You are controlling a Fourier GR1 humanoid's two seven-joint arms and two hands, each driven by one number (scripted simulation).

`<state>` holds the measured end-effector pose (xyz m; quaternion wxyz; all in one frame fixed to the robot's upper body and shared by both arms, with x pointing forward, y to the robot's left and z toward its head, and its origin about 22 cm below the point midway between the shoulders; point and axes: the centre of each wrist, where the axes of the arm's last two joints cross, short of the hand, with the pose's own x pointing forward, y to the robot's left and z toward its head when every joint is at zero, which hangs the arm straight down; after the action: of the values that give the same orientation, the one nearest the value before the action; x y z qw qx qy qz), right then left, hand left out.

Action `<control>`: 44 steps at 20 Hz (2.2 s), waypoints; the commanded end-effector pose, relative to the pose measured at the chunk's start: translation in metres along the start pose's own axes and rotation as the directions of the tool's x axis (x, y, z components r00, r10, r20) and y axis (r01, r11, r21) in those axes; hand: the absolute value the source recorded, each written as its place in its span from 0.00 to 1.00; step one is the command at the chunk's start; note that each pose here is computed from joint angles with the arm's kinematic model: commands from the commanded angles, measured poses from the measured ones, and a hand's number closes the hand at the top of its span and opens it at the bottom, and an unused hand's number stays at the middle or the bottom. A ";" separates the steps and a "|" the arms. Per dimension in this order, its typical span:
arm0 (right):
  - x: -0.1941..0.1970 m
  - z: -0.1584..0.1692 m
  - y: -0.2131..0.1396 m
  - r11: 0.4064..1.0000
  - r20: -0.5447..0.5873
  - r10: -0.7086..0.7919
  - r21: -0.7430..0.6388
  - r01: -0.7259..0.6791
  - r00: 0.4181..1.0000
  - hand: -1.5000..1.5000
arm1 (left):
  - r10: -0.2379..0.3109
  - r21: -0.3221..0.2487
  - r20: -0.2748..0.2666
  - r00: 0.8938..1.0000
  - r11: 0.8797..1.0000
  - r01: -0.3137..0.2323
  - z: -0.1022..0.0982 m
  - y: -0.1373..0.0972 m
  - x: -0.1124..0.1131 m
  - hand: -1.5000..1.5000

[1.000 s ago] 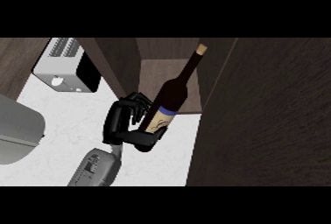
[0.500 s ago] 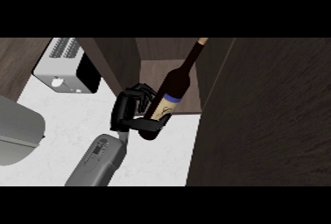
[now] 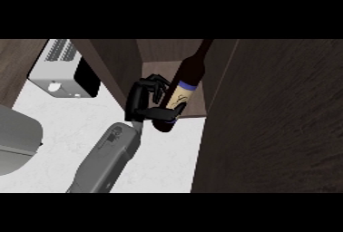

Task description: Pick up the wine, place it into the cabinet and close the cabinet

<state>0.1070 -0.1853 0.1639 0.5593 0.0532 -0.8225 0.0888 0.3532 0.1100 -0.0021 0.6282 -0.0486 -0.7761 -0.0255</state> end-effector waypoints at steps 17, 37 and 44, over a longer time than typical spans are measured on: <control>0.031 0.020 -0.004 0.991 0.013 -0.125 0.055 0.124 0.992 0.00 | -0.089 0.103 -0.152 0.984 0.989 0.105 -0.058 0.000 -0.003 1.00; 0.024 0.023 -0.003 0.984 0.037 -0.156 0.089 0.152 0.987 0.00 | -0.284 0.222 -0.099 0.954 0.928 0.299 -0.085 0.036 0.017 0.00; 0.006 0.021 -0.001 0.987 0.045 -0.128 0.103 0.122 0.991 0.00 | -0.337 0.271 -0.112 0.935 0.895 0.355 -0.082 0.034 0.012 0.00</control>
<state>0.0981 -0.1909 0.1483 0.5391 0.0901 -0.8303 0.1089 0.4343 0.1338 0.0275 0.6471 0.1603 -0.7450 -0.0235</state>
